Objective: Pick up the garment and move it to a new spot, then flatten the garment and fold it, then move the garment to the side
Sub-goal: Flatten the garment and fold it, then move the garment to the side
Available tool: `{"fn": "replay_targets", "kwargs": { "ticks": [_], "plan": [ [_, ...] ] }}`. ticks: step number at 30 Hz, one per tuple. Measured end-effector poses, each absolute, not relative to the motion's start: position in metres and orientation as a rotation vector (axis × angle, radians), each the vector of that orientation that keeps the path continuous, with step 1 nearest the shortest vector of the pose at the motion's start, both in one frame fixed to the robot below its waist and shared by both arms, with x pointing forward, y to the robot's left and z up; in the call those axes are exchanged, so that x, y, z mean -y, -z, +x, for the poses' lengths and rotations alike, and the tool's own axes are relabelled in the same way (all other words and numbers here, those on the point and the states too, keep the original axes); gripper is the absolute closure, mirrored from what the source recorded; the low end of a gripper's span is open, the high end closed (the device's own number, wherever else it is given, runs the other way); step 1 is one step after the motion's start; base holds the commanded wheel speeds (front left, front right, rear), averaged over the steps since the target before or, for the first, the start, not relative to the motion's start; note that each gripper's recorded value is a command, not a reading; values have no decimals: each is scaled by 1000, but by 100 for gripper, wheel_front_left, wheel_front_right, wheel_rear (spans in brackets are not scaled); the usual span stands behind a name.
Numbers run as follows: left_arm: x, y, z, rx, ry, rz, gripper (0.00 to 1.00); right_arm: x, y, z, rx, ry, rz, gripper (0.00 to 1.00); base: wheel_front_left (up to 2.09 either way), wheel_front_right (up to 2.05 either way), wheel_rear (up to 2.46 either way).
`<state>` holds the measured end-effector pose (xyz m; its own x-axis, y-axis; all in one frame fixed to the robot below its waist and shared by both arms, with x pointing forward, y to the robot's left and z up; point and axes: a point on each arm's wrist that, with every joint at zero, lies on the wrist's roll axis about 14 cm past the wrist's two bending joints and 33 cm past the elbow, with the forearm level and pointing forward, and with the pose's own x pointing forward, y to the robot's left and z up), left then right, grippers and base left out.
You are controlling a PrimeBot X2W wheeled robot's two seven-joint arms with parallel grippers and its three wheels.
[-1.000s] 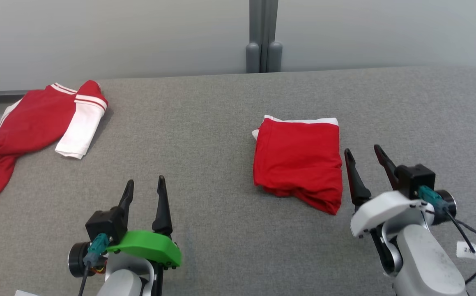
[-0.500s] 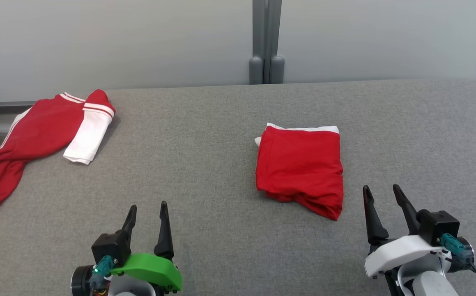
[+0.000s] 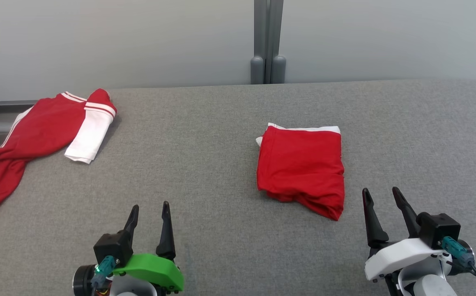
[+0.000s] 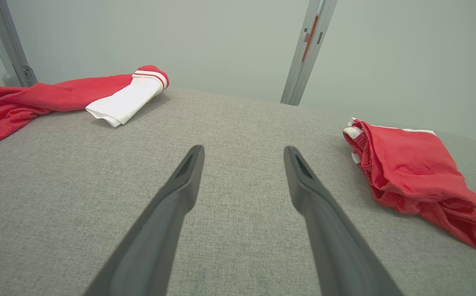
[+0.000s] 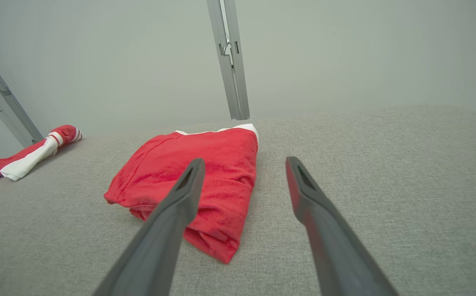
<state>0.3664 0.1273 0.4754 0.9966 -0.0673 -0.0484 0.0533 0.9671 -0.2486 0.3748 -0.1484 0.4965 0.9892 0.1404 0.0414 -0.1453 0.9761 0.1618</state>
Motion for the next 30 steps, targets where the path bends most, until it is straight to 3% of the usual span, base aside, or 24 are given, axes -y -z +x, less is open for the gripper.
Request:
{"fn": "replay_targets", "kwargs": {
  "ticks": [12,21,30],
  "plan": [
    [-132,-476,368,-52,46,-247,0,151,-488,379,-24,-140,135,0,0,0,0],
    [-135,-476,368,-48,39,-256,0,152,-506,432,-161,-138,65,0,0,0,0],
    [-157,-475,370,-44,-27,-262,0,147,-477,468,-383,-168,31,0,0,0,0]
  ]
}}
